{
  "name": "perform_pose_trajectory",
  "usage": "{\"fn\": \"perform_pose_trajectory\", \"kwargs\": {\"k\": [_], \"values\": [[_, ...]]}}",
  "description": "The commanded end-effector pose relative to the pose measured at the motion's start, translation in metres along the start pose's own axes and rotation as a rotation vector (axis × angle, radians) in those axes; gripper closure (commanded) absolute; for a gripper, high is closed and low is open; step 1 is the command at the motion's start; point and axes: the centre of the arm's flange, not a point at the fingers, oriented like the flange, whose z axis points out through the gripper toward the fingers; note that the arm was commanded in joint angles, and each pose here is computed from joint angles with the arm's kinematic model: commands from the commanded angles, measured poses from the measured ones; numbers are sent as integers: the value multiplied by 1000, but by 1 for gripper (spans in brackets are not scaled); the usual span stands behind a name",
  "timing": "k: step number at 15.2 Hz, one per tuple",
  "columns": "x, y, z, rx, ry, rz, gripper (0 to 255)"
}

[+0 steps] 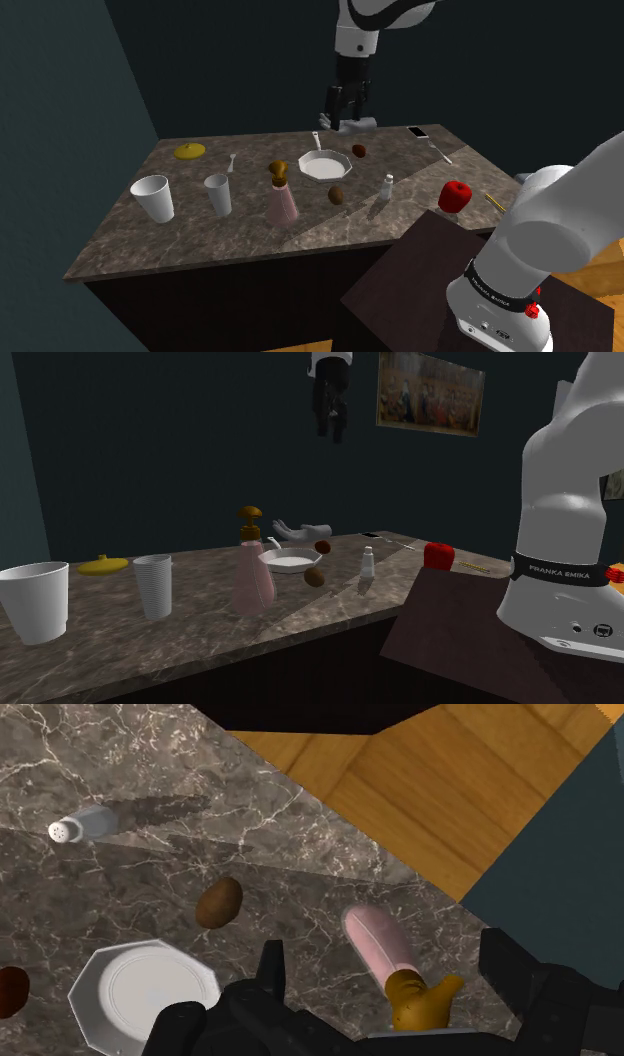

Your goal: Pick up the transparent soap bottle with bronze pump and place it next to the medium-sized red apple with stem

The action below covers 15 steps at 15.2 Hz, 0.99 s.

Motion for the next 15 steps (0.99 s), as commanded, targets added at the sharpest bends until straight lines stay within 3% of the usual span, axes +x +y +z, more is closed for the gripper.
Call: {"fn": "perform_pose_trajectory", "kwargs": {"k": [1, 15], "values": [[23, -8, 16, 2, -7, 4, 0], [175, -62, 118, 12, -62, 30, 0]]}}
